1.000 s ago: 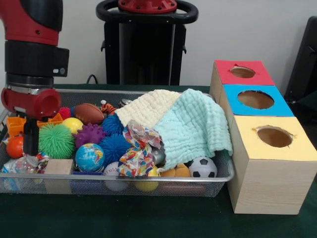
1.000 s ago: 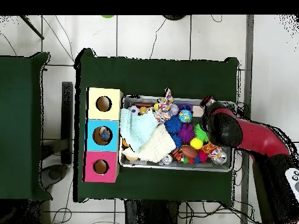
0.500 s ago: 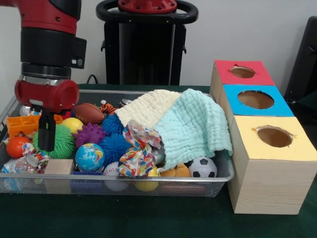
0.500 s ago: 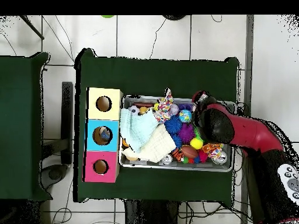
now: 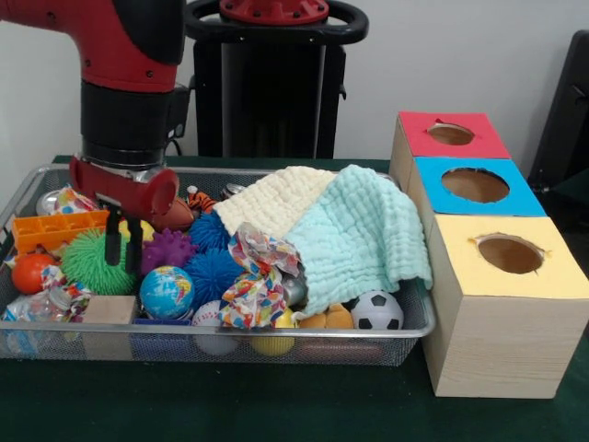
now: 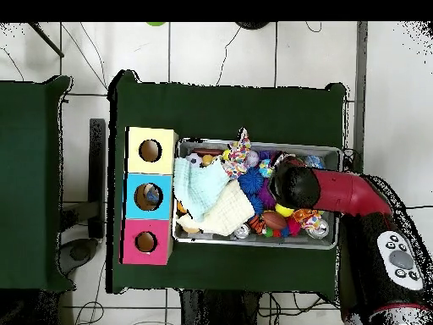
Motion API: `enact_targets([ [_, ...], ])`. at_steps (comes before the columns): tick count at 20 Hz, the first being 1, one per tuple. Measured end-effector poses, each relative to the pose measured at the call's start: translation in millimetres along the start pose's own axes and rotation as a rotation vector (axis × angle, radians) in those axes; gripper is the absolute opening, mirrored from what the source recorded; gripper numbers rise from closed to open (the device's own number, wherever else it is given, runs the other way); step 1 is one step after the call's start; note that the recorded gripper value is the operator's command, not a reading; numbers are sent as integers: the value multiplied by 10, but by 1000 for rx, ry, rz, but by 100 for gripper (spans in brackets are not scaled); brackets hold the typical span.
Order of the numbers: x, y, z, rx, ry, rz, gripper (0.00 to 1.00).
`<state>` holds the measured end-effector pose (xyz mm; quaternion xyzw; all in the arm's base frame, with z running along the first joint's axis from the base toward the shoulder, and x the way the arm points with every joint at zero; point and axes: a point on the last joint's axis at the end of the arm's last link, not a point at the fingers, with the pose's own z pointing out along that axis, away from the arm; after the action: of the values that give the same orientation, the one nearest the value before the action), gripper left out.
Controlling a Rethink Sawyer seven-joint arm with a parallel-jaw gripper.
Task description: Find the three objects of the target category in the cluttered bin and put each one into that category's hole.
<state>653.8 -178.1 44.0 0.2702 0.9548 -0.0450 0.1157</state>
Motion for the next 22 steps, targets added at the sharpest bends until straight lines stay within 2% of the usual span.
enact_targets([
  [3, 27, -15, 4, 10, 14, -1, 100],
  [4, 77, -60, 10, 32, 42, -2, 100],
  [6, 93, -97, 19, 41, 53, 0, 100],
  [14, 71, -351, 130, 58, 64, 35, 100],
  [17, 38, -448, 151, 54, 54, 51, 100],
  [22, -168, -818, 232, 10, -38, 123, 100],
])
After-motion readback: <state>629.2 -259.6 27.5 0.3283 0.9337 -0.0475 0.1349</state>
